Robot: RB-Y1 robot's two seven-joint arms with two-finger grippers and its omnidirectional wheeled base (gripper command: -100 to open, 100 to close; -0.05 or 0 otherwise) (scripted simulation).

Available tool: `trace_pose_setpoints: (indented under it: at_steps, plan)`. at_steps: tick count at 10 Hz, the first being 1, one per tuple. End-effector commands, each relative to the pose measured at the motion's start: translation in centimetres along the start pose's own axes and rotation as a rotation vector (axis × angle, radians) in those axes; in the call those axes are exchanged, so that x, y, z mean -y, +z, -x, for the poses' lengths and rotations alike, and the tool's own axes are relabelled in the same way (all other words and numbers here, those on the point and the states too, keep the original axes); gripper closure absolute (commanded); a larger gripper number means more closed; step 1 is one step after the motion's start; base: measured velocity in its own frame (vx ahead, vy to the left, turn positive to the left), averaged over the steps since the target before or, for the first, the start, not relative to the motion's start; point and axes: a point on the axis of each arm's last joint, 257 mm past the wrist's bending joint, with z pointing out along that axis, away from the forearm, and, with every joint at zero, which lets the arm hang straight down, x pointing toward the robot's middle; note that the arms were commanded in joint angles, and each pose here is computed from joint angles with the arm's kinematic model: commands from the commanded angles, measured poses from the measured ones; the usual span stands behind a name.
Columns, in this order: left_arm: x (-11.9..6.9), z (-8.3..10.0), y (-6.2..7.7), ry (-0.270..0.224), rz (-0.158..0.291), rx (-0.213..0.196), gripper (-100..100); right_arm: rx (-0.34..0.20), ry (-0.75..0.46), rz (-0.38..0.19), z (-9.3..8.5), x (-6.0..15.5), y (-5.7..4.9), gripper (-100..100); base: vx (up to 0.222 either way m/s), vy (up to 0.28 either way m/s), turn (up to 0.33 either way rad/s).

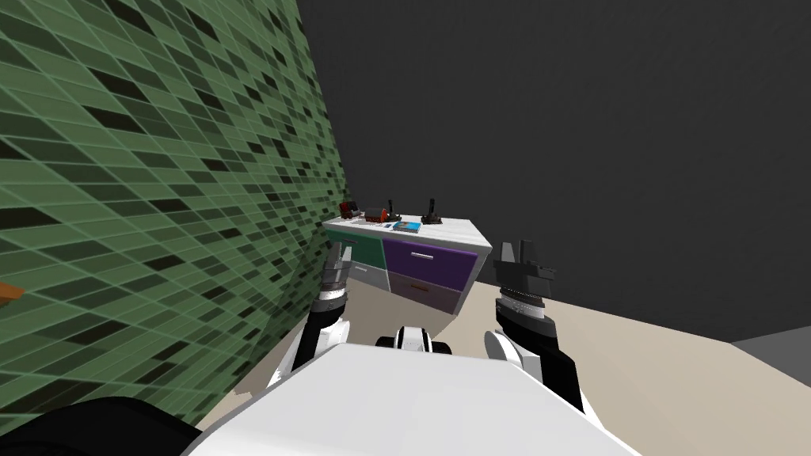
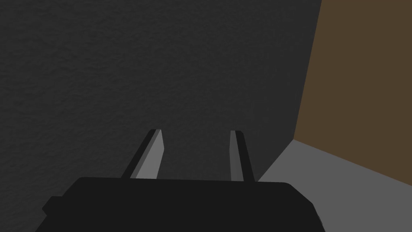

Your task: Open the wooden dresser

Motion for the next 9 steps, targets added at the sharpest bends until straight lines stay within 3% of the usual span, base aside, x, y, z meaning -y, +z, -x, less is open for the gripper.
trace_pose_setpoints:
  at_steps: [1,9]
  plan:
    - [-1.9,-1.0,-0.5,0.021,0.027,-0.062,-100,0.000,0.000,0.000,0.0,0.0,0.0,0,0.039,-0.023,-0.027]
    - [-9.2,-4.0,-3.1,0.062,0.156,-0.171,-100,0.000,0.000,0.000,0.0,0.0,0.0,0,0.045,-0.031,-0.040]
